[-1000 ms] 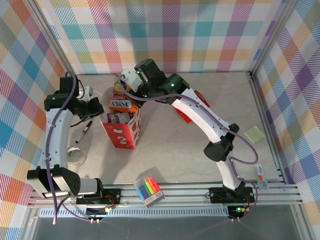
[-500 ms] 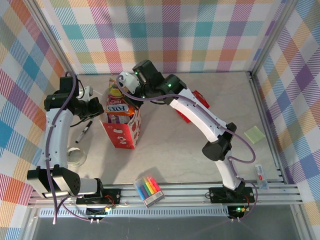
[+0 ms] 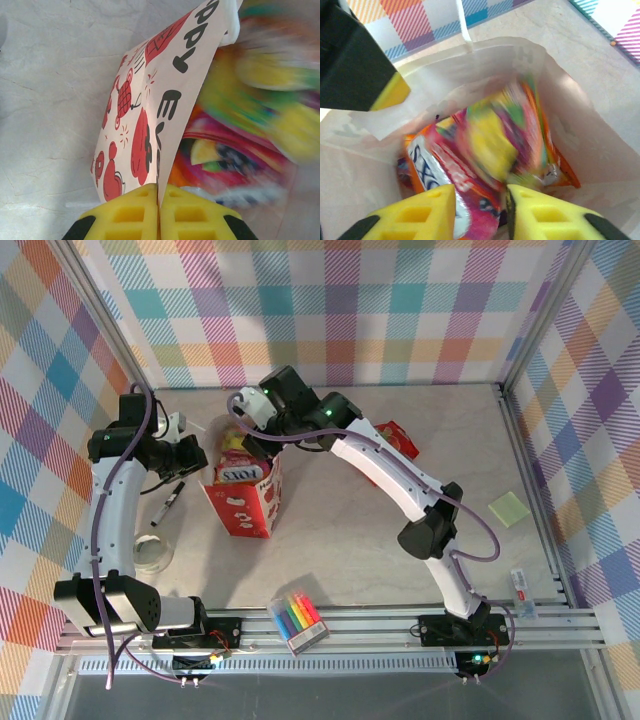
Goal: Place the snacks into the paper bag
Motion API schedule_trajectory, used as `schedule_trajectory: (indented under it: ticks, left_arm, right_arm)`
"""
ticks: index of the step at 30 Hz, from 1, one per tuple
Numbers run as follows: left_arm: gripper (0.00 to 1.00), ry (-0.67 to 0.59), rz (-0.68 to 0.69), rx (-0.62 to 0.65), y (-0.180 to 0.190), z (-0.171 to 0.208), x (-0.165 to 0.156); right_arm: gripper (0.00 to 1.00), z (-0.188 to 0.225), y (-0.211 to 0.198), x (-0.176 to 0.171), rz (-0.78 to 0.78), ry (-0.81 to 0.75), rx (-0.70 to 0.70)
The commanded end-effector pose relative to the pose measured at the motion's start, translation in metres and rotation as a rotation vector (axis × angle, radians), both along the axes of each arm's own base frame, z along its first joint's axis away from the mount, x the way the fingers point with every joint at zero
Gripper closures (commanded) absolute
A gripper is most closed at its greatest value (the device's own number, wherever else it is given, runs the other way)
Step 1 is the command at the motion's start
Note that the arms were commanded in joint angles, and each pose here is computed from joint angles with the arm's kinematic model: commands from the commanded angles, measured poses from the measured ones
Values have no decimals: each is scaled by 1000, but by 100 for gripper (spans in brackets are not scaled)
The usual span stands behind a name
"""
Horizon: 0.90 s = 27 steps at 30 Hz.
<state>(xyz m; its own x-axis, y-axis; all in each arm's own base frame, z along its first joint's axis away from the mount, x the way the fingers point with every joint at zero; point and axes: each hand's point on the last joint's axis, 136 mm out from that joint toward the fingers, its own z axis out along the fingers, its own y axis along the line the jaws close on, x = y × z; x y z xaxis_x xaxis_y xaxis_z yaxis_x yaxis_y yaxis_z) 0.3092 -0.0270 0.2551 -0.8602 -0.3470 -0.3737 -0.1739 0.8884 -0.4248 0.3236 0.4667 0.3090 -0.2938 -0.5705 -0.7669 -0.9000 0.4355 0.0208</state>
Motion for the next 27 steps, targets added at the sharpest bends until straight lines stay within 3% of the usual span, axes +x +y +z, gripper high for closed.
schedule_trajectory:
  ticks: [1,4,6,10,14,19,27]
  left_arm:
    - [93,-12,2,-16,-1,10,-9]
    - [92,-10,2,-17,-1,9,-9]
    - [92,-9,3,-17,-1,9,-9]
    - [92,-9,3,-17,-1,10,-9]
    - [92,-8,-10,-23,-3,11,-11]
    - [92,-2,-3,-14,-1,8,-10]
    - [90,-15,-1,-9,0,12,-9]
  right_arm:
    - [54,19,-4,8,-53,-59,22]
    - [38,24,-10,9,-74,-70,16]
    - [32,29,-16,10,-97,-79,12]
    - [29,48,-30,4,-129,-87,29]
    - [21,82,-47,-23,-79,-76,88]
    - [17,117,-77,-43,-74,-157,135]
    - [7,105,-140,-34,-253,-301,-7]
